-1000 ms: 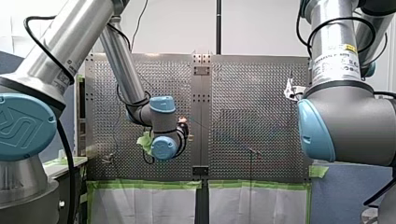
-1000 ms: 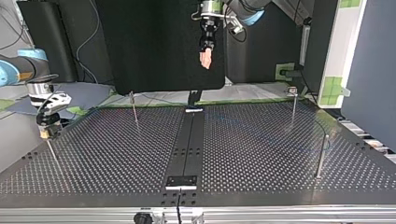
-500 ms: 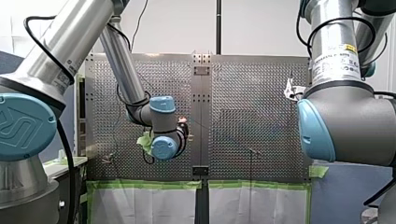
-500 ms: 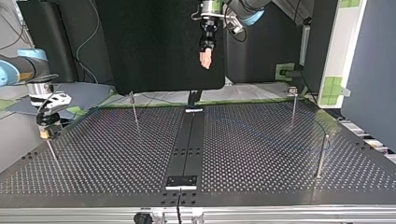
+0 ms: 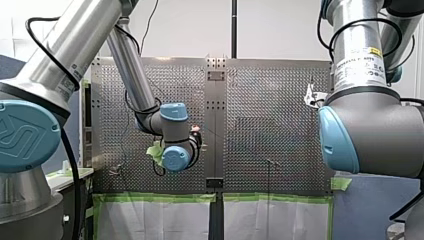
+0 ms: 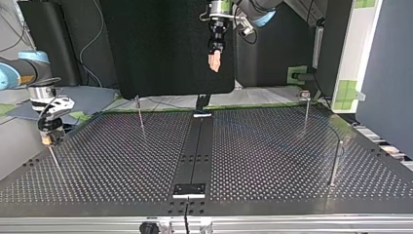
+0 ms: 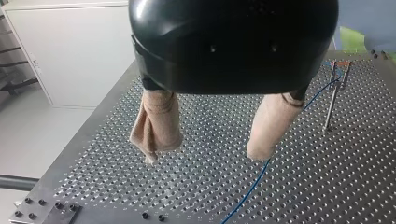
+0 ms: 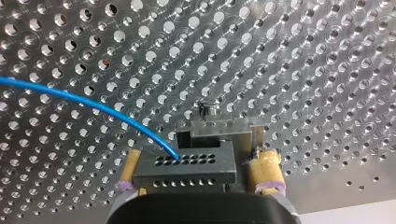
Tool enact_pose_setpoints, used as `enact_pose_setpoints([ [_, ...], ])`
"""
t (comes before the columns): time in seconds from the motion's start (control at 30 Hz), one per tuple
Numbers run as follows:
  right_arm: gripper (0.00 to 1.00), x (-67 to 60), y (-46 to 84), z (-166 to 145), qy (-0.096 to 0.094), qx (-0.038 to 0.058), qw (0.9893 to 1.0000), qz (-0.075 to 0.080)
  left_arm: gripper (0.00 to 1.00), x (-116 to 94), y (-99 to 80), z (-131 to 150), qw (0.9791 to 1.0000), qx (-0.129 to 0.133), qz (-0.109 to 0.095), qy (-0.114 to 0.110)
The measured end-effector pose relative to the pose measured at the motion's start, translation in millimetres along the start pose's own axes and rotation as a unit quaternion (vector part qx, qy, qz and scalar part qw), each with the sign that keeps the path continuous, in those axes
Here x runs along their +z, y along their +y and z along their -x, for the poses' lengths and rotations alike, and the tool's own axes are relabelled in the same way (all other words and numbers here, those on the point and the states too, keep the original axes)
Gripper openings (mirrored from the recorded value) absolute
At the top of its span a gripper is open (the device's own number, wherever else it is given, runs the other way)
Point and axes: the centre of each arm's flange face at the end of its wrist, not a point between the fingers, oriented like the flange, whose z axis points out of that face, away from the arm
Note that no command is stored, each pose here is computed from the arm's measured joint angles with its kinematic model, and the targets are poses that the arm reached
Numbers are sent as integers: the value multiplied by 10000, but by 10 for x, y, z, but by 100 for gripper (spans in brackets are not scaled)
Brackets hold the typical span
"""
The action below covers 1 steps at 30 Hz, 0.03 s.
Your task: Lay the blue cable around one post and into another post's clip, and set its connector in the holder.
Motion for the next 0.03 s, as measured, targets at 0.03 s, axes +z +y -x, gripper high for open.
enact_pose_setpoints([
  [0.03, 100, 0, 0, 0, 0, 0, 10000, 0, 100, 0, 0, 0, 10000, 0, 0, 0],
])
